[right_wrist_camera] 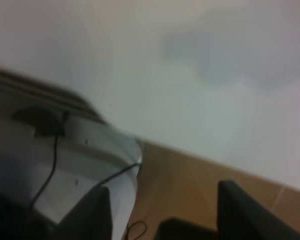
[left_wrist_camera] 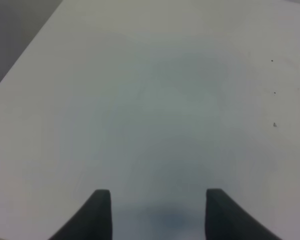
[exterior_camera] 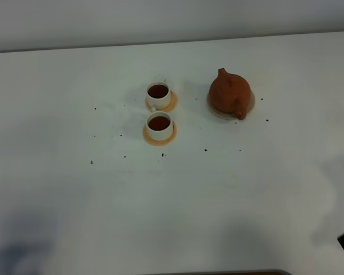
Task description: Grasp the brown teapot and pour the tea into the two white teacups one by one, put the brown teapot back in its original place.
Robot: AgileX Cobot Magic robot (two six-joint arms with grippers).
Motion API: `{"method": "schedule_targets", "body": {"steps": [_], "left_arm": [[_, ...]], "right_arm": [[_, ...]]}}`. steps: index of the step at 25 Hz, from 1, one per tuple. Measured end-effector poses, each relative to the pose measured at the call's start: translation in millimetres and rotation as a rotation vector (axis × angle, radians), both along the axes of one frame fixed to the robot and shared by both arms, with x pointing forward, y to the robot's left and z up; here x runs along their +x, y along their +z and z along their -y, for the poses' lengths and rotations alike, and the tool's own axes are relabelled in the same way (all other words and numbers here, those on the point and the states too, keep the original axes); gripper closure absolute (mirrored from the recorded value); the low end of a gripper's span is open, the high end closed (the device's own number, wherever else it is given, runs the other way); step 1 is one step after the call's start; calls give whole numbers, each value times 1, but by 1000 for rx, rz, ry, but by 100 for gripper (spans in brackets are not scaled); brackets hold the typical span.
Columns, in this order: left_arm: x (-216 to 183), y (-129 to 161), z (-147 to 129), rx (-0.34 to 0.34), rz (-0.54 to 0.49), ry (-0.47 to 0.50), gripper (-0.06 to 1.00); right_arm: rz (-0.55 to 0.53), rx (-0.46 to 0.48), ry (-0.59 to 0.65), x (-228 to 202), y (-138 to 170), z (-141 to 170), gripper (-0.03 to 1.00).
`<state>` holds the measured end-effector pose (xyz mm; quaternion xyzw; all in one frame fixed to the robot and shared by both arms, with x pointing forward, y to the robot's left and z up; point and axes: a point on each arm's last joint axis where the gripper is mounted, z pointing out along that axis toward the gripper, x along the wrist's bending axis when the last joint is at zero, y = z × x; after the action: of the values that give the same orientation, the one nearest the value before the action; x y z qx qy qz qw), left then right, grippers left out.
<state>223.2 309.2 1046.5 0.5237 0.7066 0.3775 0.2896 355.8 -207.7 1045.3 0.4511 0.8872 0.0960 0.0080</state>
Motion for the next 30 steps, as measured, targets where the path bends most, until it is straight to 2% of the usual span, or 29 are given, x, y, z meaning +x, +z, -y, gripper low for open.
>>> {"method": "schedule_targets", "body": {"steps": [9,15,24,27,30], "left_arm": [[0,0,0,-1,0,0,52],[0,0,0,-1,0,0,52],[0,0,0,-1,0,0,52],[0,0,0,-1,0,0,52],[0,0,0,-1,0,0,52]], "right_arm": [[127,118,35,-48,-24,30,51],[243,194,75,-59,-16,36,51],[351,272,75,-72,-7,45,51],[388,291,31,-75,-4,50,51],[430,287,-72,-75,-2,56,51]]}}
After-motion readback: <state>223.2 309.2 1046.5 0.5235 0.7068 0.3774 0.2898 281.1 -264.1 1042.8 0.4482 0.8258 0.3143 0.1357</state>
